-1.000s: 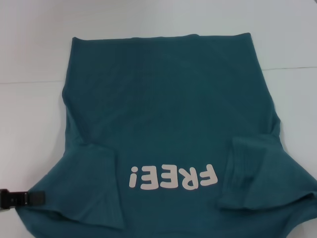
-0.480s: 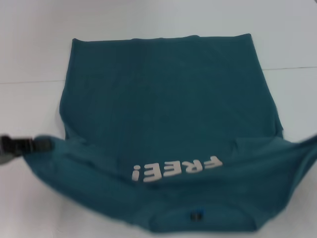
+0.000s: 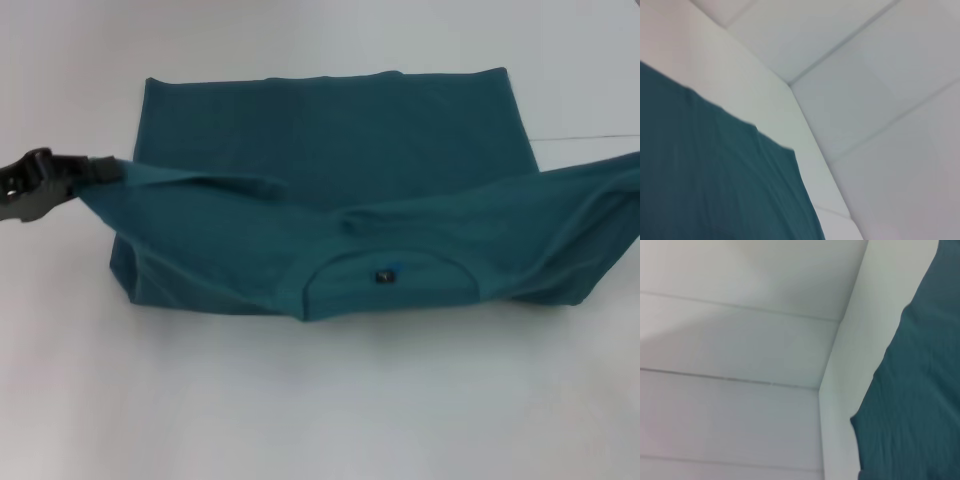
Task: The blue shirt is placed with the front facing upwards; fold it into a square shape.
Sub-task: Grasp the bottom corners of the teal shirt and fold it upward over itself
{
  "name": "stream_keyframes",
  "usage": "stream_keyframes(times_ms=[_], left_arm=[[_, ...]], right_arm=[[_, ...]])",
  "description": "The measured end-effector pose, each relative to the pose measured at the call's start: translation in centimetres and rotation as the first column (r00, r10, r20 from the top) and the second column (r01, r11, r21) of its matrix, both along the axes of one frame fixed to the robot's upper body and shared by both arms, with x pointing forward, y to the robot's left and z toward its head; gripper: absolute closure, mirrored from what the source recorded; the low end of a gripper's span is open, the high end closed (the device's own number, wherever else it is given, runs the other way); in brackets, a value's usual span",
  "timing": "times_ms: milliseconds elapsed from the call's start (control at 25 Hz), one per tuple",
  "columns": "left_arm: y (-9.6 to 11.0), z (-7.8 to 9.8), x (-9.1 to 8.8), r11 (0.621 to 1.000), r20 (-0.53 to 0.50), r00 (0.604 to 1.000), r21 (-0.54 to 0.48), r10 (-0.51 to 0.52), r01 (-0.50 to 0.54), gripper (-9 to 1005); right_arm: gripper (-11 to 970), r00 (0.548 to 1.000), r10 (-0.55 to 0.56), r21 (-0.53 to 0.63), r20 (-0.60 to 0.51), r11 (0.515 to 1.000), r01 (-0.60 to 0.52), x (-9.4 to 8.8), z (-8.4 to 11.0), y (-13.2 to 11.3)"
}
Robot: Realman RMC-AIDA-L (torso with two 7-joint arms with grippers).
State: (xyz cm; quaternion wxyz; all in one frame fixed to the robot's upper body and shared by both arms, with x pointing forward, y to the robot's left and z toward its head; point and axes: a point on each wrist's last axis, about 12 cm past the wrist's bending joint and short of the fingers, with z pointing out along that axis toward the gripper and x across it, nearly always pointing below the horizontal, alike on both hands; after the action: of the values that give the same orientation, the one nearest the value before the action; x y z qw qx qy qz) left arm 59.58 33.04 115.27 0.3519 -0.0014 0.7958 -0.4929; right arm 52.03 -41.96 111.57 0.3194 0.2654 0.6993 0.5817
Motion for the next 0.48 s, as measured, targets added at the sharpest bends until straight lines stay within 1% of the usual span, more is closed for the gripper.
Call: stream_keyframes(times_ms=[280,360,400,480], left_arm=[[-1.0,-1.1,1.9,0.995,0.051,0.994,0.014,0.096,-0.097,951],[-1.3,-1.3,2.3,0.993,0.066,0.991,0.018,0.116,-0.118,951],[-1.4,-1.3,2.5,0.992,0.069,0.99,0.021,0.122,-0.124,951],[-1.8,-1.6,2.9,0.99,0.078,0.988,0.035,0.131,-0.134,950]], right_arm=[[886,0.997,-0.07,-0.026,0.014,0.997,0.07,2.5,-0.4,1.0],[886,0.995,-0.093,-0.042,0.023,0.995,0.094,3.6,-0.4,1.4],[886,0.995,-0.093,-0.042,0.023,0.995,0.094,3.6,-0.4,1.4],[885,0.994,-0.102,-0.051,0.027,0.993,0.104,4.2,-0.4,1.7]])
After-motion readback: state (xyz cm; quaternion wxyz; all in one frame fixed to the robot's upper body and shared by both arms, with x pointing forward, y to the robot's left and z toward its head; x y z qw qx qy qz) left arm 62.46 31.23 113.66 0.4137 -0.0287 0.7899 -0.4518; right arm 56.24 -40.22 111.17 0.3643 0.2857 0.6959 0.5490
